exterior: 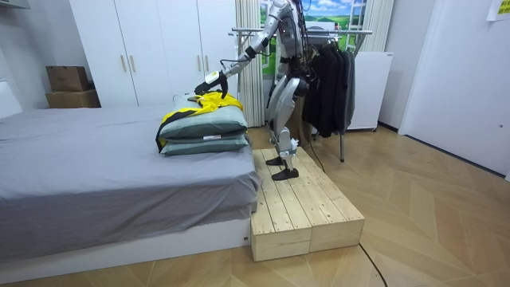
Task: Hang clothes
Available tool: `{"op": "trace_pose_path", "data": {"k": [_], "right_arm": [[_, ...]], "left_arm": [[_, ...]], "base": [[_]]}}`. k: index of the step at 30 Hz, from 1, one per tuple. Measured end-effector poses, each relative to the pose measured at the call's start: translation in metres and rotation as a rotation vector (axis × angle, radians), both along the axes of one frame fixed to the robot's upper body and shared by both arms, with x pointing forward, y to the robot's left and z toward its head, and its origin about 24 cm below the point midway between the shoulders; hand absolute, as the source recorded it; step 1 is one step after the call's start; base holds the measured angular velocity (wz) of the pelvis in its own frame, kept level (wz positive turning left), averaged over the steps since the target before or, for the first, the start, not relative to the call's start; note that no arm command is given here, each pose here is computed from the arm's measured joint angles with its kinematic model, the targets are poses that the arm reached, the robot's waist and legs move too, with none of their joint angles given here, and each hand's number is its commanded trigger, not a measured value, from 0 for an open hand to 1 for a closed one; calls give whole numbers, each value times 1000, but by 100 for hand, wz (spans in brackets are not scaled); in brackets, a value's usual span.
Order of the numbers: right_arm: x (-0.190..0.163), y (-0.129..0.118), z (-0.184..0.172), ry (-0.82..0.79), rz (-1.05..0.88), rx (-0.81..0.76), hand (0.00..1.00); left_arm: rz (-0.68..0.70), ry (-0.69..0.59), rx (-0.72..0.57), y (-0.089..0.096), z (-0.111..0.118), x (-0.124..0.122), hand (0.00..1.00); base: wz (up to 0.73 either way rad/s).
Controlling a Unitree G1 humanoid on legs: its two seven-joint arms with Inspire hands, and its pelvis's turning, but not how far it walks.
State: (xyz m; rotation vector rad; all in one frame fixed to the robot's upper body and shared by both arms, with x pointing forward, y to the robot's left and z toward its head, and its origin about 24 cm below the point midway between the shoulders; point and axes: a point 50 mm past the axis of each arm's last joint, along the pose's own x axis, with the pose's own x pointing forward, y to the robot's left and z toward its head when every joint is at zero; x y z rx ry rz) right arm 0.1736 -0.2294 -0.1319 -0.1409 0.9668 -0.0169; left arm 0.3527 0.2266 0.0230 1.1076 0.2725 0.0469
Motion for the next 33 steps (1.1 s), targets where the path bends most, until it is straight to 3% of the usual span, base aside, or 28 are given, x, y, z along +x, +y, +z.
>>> {"op": "trace_pose_path", "data": {"k": [12, 33], "right_arm": [[18, 10, 16, -136, 34, 12, 0], [14, 18, 11, -122, 11, -35, 0]], "left_arm": [[13, 0, 23, 9, 5, 2, 0], [178, -55, 59, 45, 9, -8, 0]], "base": [[1], [-4]]}}
